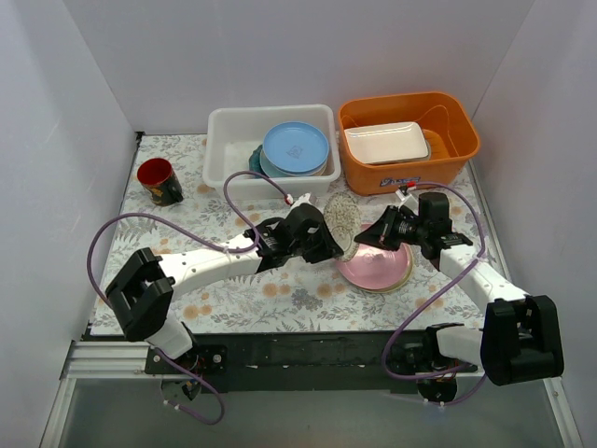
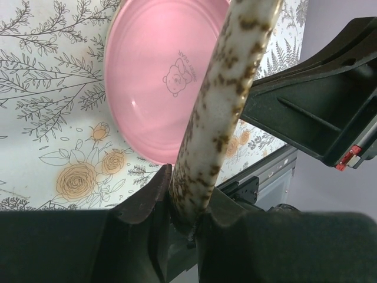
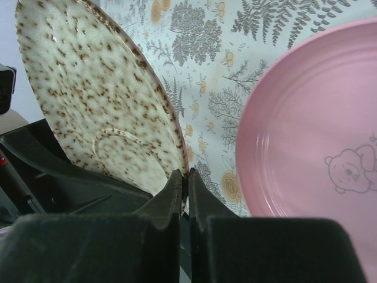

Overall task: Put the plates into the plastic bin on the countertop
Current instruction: Place the plate in the plastic bin.

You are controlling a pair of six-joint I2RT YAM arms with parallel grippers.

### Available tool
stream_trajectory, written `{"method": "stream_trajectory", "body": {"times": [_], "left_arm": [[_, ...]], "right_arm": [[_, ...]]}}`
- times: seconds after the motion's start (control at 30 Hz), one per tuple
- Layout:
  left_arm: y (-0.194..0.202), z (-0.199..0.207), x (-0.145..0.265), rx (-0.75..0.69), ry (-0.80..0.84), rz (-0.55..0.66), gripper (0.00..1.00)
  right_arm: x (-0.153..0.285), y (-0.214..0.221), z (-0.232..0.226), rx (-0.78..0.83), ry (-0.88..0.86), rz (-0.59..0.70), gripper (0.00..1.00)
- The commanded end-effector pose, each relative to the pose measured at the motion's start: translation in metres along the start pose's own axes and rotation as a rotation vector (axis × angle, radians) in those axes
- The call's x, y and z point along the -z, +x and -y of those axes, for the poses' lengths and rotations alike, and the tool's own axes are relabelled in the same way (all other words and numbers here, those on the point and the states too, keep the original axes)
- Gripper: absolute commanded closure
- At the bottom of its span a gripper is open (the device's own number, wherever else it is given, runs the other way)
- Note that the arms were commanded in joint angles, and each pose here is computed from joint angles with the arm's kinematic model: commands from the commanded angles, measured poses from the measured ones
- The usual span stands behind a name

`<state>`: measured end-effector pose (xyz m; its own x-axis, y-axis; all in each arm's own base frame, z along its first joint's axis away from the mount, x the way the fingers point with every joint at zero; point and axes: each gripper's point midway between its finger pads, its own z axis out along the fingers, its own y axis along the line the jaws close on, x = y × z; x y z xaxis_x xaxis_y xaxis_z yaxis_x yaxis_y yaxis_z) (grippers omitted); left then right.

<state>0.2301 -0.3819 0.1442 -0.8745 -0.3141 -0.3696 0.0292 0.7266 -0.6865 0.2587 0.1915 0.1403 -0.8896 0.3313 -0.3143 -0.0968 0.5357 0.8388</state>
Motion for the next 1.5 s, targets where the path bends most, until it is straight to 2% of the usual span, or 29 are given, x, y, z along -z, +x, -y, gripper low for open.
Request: {"method": "stream_trajectory", "body": {"times": [0.0,0.07,0.1,0.17,0.2,0.3,0.4,0.53,0.87,0.9,1.03,1.23,1.47], "left_arm": [[-0.016,-0.009,0.015,0.006,-0.029,0.083,1.00],[-0.014,-0.011,0.017,0.010,-0.030,0.080,1.00],[-0.014,-0.011,0.017,0.011,-0.032,0.079,1.00],[-0.015,-0.010,0.019,0.010,-0.030,0.080,1.00],[-0.015,-0.010,0.020,0.012,-0.028,0.081,1.00],[-0.015,-0.011,0.022,0.013,-0.030,0.083,1.00],[-0.015,-0.014,0.023,0.022,-0.041,0.087,1.00],[-0.014,-0.016,0.023,0.025,-0.047,0.085,1.00],[-0.026,-0.024,0.029,0.065,-0.051,0.107,1.00],[-0.027,-0.024,0.031,0.070,-0.045,0.110,1.00],[-0.036,-0.023,0.036,0.069,-0.026,0.119,1.00],[-0.060,-0.020,0.042,0.053,-0.024,0.137,1.00],[-0.116,-0.016,0.051,0.049,0.014,0.174,1.00]], "right_arm": [[0.003,0.001,-0.034,0.047,-0.146,-0.028,0.89],[0.004,0.000,-0.036,0.053,-0.150,-0.024,0.83],[0.004,0.000,-0.036,0.056,-0.150,-0.024,0.68],[0.006,0.000,-0.037,0.068,-0.149,-0.012,0.52],[0.006,-0.001,-0.037,0.075,-0.151,-0.003,0.39],[0.009,-0.005,-0.040,0.098,-0.146,0.030,0.24],[0.012,-0.009,-0.043,0.123,-0.140,0.052,0.17],[0.014,-0.008,-0.041,0.128,-0.129,0.055,0.11],[0.012,-0.008,-0.039,0.122,-0.121,0.049,0.07],[0.012,-0.007,-0.038,0.123,-0.121,0.046,0.02],[0.013,-0.009,-0.040,0.142,-0.124,0.055,0.02],[0.014,-0.011,-0.042,0.158,-0.124,0.072,0.02],[0.010,-0.008,-0.030,0.158,-0.098,0.064,0.02]]}}
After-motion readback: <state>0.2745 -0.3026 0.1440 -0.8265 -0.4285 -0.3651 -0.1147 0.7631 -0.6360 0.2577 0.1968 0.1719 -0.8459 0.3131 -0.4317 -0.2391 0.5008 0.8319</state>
